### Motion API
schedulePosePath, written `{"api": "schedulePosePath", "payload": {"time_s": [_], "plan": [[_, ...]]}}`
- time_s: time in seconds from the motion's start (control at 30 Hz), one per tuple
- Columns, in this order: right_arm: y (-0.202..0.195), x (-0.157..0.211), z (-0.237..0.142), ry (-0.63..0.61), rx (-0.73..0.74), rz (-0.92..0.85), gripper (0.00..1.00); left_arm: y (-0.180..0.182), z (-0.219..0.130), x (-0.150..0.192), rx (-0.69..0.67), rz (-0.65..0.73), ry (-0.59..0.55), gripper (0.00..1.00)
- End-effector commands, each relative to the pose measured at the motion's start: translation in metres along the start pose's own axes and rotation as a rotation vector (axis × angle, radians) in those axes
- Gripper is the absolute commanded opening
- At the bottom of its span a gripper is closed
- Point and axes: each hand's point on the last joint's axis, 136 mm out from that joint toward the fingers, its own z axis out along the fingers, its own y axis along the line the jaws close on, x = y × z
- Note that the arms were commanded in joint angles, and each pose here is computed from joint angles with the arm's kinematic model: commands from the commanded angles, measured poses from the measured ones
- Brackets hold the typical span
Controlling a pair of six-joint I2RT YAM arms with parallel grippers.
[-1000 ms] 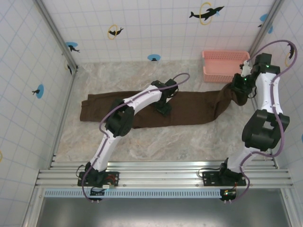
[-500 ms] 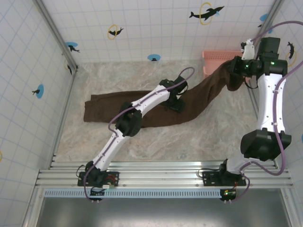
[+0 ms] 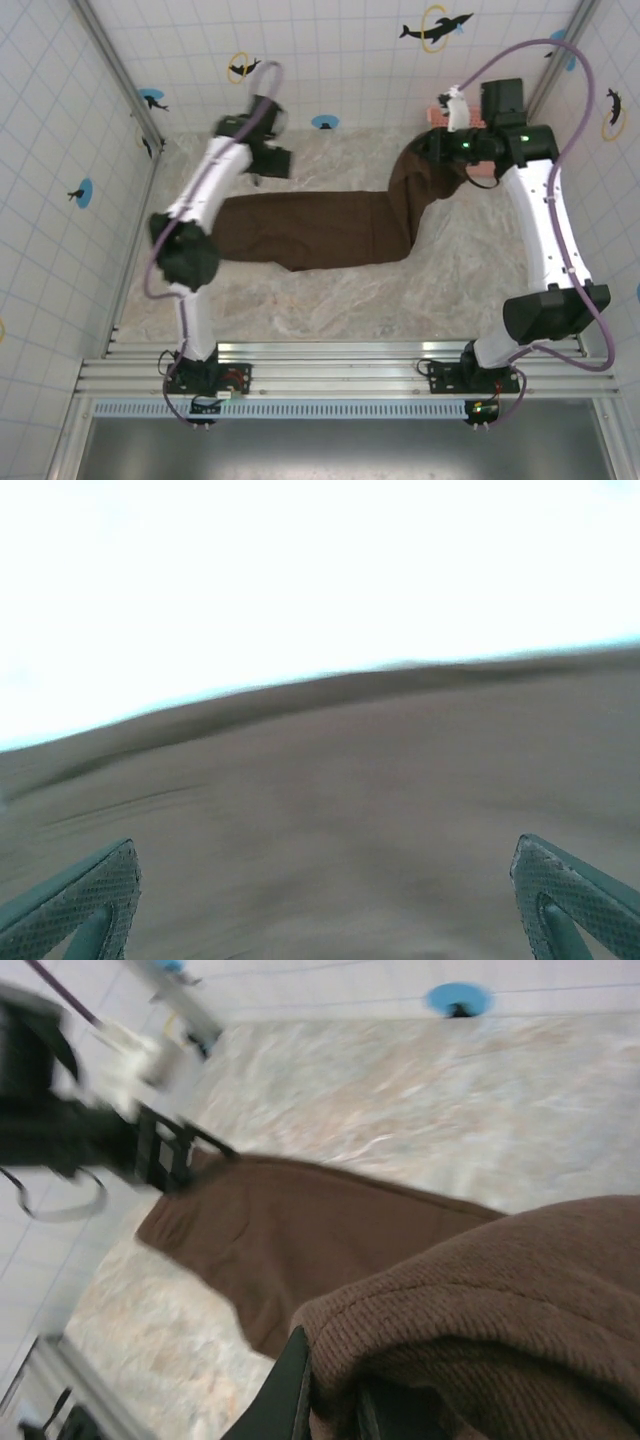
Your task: Roll up the long pants
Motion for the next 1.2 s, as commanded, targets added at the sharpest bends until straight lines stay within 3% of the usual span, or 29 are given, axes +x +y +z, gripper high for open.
{"api": "schedulePosePath", "payload": {"time_s": [0.0,0.1,0.2,0.43,0.67,0.93,1.1,1.13,1.17], "plan": [[0.050,-0.017,0.020,-0.055,-0.086,-0.078,0.01,0.102,-0.029,0.064,-0.245,-0.028,0.097,0.97],[0.088,-0.015,0.058,-0.017,-0.151,-0.126,0.01,0.159,-0.045,0.110,-0.311,-0.205,0.123,0.97],[0.128,-0.008,0.101,0.036,-0.204,-0.186,0.01,0.185,-0.060,0.137,-0.385,-0.281,0.145,0.97],[0.217,0.014,0.204,0.135,-0.324,-0.247,0.01,0.178,-0.027,0.181,-0.390,-0.293,0.291,0.97],[0.238,0.078,0.308,0.240,-0.421,-0.161,0.01,0.180,-0.020,0.205,-0.353,-0.330,0.317,0.97],[0.259,0.116,0.360,0.257,-0.548,-0.114,0.03,0.188,-0.021,0.221,-0.391,-0.261,0.358,0.97],[0.265,0.121,0.383,0.239,-0.619,-0.021,0.14,0.189,-0.019,0.229,-0.398,-0.246,0.384,0.97],[0.269,0.123,0.387,0.233,-0.635,-0.007,0.19,0.190,-0.018,0.229,-0.399,-0.239,0.389,0.97],[0.274,0.122,0.390,0.214,-0.663,0.007,0.32,0.191,-0.019,0.229,-0.407,-0.238,0.394,0.97]]}}
